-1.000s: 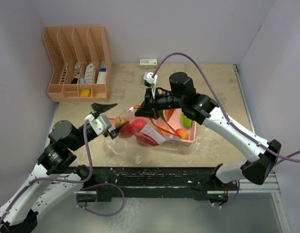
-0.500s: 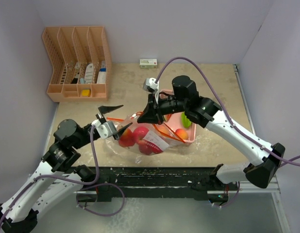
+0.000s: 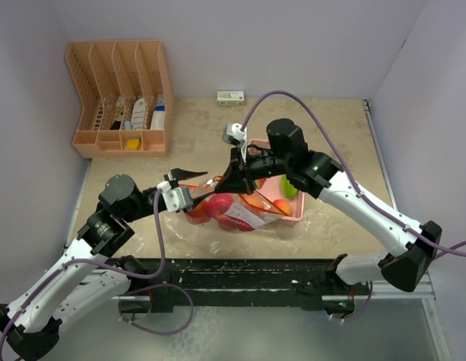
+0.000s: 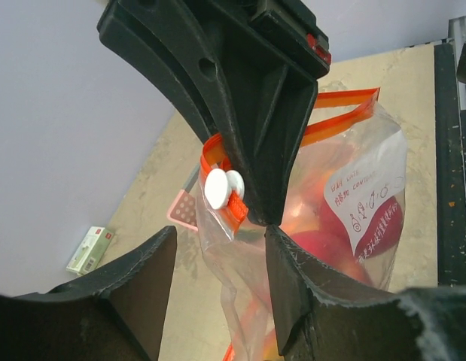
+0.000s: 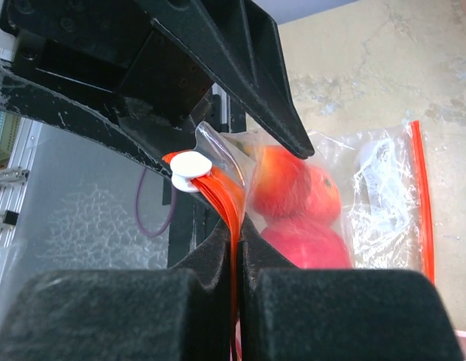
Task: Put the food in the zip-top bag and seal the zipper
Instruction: Zip the zipper food storage bag at the center of the board.
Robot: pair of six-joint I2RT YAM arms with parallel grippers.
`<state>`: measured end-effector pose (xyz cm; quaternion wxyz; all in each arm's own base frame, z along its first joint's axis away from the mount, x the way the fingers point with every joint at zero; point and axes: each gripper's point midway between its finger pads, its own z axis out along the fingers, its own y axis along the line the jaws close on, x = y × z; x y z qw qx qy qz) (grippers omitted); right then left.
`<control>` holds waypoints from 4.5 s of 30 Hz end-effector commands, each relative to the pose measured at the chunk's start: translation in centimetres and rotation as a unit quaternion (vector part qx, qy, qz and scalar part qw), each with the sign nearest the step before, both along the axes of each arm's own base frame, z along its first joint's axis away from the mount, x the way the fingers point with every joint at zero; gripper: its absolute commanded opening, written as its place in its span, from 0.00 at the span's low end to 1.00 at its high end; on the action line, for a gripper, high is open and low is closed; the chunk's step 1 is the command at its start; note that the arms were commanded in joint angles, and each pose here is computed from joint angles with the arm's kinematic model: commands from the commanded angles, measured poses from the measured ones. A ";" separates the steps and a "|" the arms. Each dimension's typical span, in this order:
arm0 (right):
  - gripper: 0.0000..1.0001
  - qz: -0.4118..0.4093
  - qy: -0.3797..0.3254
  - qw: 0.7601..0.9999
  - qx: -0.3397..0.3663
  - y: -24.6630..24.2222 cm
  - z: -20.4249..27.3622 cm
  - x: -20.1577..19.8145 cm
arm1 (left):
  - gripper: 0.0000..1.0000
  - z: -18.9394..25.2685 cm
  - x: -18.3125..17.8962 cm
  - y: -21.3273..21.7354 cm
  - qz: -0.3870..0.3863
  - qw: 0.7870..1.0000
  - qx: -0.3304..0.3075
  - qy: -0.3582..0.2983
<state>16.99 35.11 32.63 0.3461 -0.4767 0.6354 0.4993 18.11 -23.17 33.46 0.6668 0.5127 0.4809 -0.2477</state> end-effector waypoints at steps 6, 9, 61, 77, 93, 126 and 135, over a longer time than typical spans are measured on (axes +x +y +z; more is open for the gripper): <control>0.00 0.029 -0.024 0.999 0.022 0.0 0.7 -0.8 | 0.47 3.7 -1.2 0.1 -0.021 0.998 -0.038 -0.041; 0.00 0.032 -0.022 0.999 0.020 0.0 0.5 -0.8 | 0.41 3.5 -1.2 -0.1 -0.025 0.998 -0.035 -0.037; 0.52 0.027 -0.242 0.960 0.139 0.9 6.2 1.3 | 0.00 2.6 -0.6 -0.2 -0.011 0.999 -0.019 0.033; 0.18 0.027 -0.223 0.966 0.127 1.4 5.1 1.8 | 0.00 2.4 -0.5 0.0 -0.003 0.999 -0.018 0.032; 0.00 0.022 -0.188 0.978 0.087 0.4 2.2 1.2 | 0.00 4.0 -0.3 1.1 0.025 0.999 -0.041 0.010; 0.00 -0.149 -0.185 0.971 -0.002 -4.6 -1.9 4.0 | 0.00 14.5 1.4 11.5 0.262 0.924 -0.272 -0.066; 0.00 -0.186 -0.192 0.964 -0.016 -5.8 -2.4 4.8 | 0.00 14.7 2.3 13.9 0.327 0.899 -0.283 -0.073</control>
